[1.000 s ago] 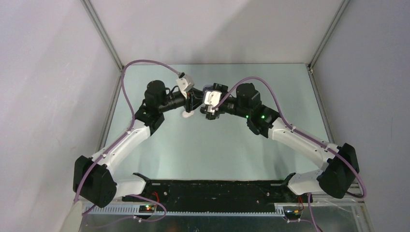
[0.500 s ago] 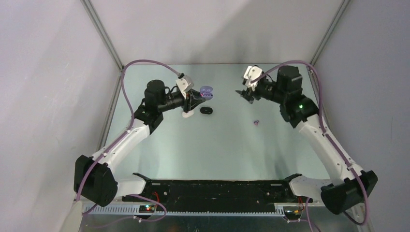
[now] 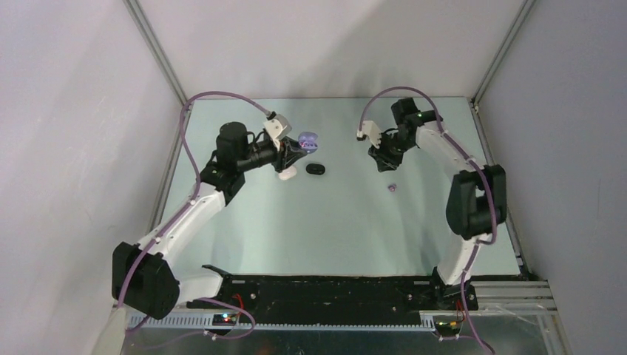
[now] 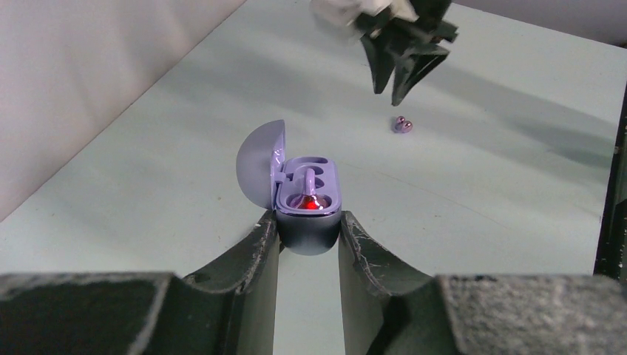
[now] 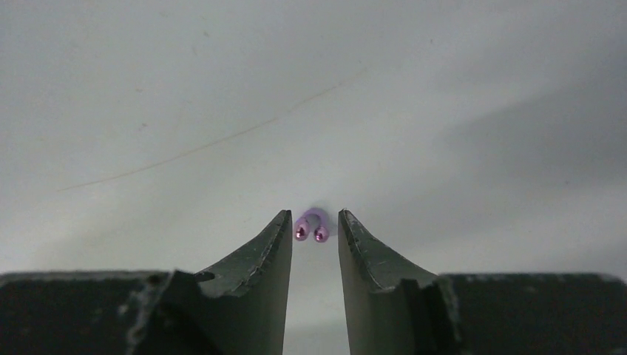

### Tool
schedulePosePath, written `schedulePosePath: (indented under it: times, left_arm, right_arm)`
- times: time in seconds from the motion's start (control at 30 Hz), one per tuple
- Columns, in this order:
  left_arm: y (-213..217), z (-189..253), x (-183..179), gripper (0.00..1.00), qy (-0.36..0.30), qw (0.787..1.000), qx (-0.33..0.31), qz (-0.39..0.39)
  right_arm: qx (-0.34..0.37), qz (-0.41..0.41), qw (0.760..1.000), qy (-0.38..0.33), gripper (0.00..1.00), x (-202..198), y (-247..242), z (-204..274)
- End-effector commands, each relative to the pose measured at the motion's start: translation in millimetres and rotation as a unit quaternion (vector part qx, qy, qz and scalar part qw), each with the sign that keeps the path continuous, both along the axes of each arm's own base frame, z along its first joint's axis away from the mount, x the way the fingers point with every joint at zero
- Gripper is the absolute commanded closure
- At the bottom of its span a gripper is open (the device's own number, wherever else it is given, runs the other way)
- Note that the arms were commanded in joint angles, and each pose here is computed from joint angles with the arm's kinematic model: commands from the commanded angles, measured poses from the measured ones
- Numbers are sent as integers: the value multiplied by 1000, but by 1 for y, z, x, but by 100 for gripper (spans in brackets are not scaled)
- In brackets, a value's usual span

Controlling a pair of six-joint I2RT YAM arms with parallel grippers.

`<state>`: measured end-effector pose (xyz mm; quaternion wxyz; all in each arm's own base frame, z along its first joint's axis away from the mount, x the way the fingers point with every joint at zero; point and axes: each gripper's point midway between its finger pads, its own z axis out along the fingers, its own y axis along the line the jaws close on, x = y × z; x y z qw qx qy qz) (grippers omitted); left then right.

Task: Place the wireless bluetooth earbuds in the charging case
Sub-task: Pick up the earbud from the center of the board.

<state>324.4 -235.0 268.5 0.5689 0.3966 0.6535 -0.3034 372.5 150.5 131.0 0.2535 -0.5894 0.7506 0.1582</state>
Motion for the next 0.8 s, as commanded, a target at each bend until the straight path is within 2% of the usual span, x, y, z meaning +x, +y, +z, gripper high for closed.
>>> schedulePosePath:
  times: [0.0,0.17,0.4,0.6,0.67,0.77]
  left_arm:
    - [7,38,-2,100,-54,998,-12,11]
    - [12,38,-5,100,-58,998,-14,23]
    - [16,40,-8,100,-63,998,-13,28]
    - [18,39,-7,100,-64,997,-13,33]
    - [18,39,-7,100,-65,997,-13,34]
    - [19,38,-6,100,-64,997,-15,35]
  right_arm:
    - [-63,-40,997,5,67,24,-21,-15]
    - [-133,-89,987,-2,70,48,-46,-53]
    - [-173,-114,978,11,69,49,-67,-90]
    - [-154,-156,975,37,70,44,-66,-91]
    - [-127,-208,969,48,68,48,-61,-79]
    - [-76,-328,937,90,65,47,-48,-59]
